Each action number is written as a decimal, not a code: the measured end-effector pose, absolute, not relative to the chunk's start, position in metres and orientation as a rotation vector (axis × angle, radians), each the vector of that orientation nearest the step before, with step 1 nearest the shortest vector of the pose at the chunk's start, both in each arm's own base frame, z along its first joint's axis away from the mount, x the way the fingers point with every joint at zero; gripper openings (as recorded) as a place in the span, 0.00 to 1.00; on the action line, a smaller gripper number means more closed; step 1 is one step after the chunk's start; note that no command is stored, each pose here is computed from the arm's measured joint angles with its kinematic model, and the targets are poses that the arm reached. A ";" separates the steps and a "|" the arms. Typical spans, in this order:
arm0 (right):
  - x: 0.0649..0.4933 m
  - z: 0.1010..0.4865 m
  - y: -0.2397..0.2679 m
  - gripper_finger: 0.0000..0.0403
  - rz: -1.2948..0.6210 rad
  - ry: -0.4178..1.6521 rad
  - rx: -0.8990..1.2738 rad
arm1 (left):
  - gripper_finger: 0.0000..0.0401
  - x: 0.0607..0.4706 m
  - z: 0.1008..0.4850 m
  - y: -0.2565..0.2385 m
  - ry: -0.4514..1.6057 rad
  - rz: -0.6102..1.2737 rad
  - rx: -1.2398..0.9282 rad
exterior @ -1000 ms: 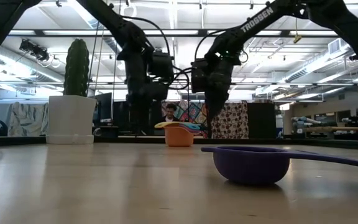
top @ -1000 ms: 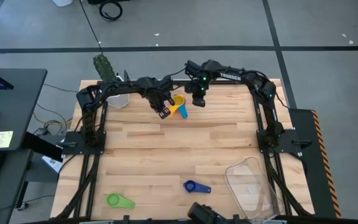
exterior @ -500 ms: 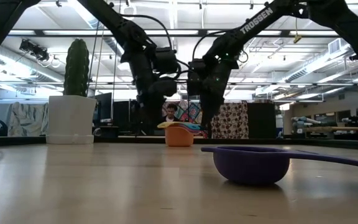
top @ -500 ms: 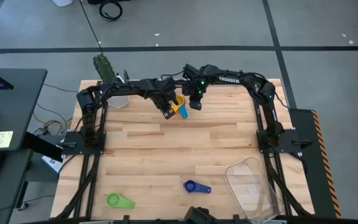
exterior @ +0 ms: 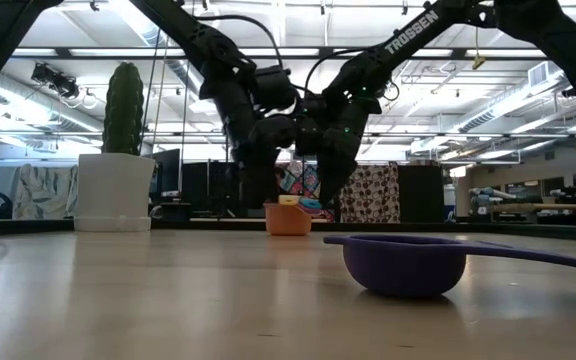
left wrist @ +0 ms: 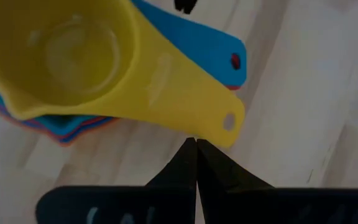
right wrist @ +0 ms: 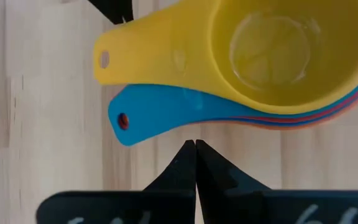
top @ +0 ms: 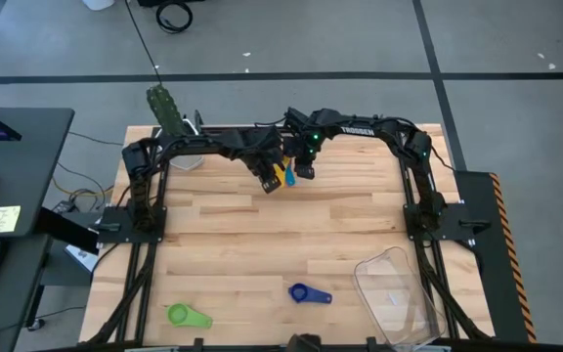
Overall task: Nest measuring cups in basket
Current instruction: Stack the yellow measuring cup on top of the blue measuring cup, then stack the green measuring cup on top of the yellow measuring cup
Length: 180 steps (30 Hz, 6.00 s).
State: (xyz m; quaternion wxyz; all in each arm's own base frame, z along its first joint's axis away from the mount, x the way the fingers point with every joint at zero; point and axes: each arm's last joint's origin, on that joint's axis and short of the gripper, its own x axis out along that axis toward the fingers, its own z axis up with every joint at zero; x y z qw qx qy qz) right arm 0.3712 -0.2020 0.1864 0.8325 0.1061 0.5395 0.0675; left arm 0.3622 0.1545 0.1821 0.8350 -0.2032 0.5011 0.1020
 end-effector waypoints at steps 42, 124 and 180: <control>0.345 0.231 -0.145 0.01 0.405 1.326 0.103 | 0.01 0.318 0.248 0.074 1.258 -0.053 -0.505; 0.321 0.304 -0.021 0.02 0.595 1.330 0.016 | 0.28 0.177 0.196 -0.300 1.525 0.554 -0.771; 0.319 0.304 -0.046 0.02 0.499 1.333 0.118 | 0.24 0.196 0.175 -0.288 1.648 0.532 -0.622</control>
